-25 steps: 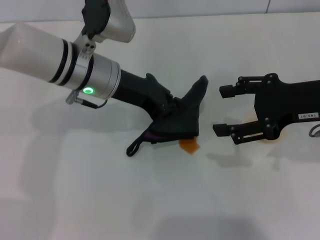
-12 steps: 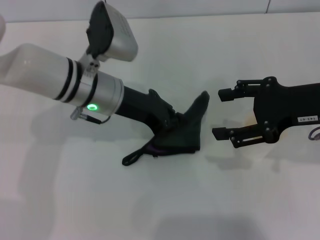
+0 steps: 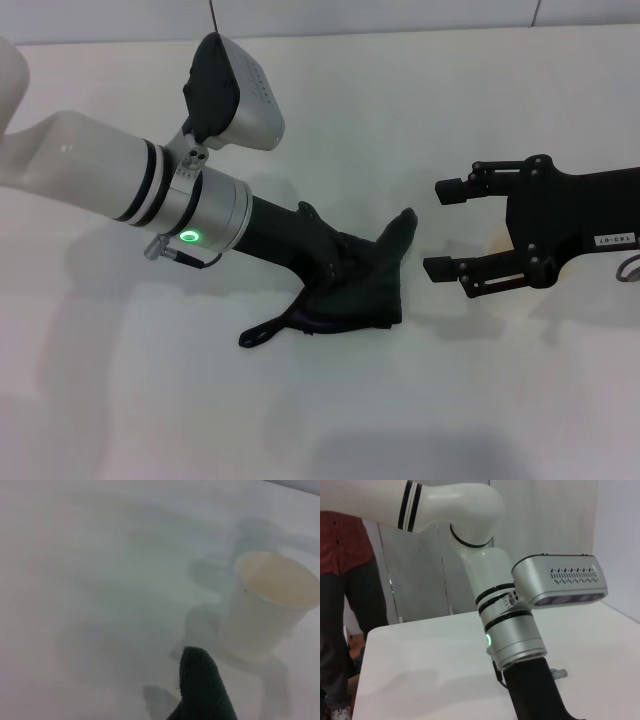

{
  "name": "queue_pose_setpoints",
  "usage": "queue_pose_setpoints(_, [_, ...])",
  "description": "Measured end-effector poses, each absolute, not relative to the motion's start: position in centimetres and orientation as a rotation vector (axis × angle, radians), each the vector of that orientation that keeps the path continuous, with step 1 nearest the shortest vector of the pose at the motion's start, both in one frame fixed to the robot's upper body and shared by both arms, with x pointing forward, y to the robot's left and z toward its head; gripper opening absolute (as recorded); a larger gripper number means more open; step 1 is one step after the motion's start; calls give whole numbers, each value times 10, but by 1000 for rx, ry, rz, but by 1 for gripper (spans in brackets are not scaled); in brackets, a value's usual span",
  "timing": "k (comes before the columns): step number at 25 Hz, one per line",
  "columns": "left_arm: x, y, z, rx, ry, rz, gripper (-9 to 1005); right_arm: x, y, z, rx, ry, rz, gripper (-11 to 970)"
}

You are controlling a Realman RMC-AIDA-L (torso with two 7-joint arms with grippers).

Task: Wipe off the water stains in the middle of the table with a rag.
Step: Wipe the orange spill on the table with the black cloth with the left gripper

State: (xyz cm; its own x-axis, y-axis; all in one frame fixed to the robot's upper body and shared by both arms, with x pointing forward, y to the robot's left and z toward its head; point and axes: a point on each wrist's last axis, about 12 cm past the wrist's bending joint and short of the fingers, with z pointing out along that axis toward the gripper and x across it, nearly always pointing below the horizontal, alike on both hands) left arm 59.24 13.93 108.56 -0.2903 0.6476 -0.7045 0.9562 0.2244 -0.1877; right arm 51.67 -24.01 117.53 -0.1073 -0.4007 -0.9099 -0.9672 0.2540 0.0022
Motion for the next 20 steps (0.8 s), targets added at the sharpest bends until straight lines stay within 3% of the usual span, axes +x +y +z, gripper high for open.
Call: queue_pose_setpoints(20, [577,132,1082,1602,1969,-922,68,518,-239,1177,-1286,1655,821,830])
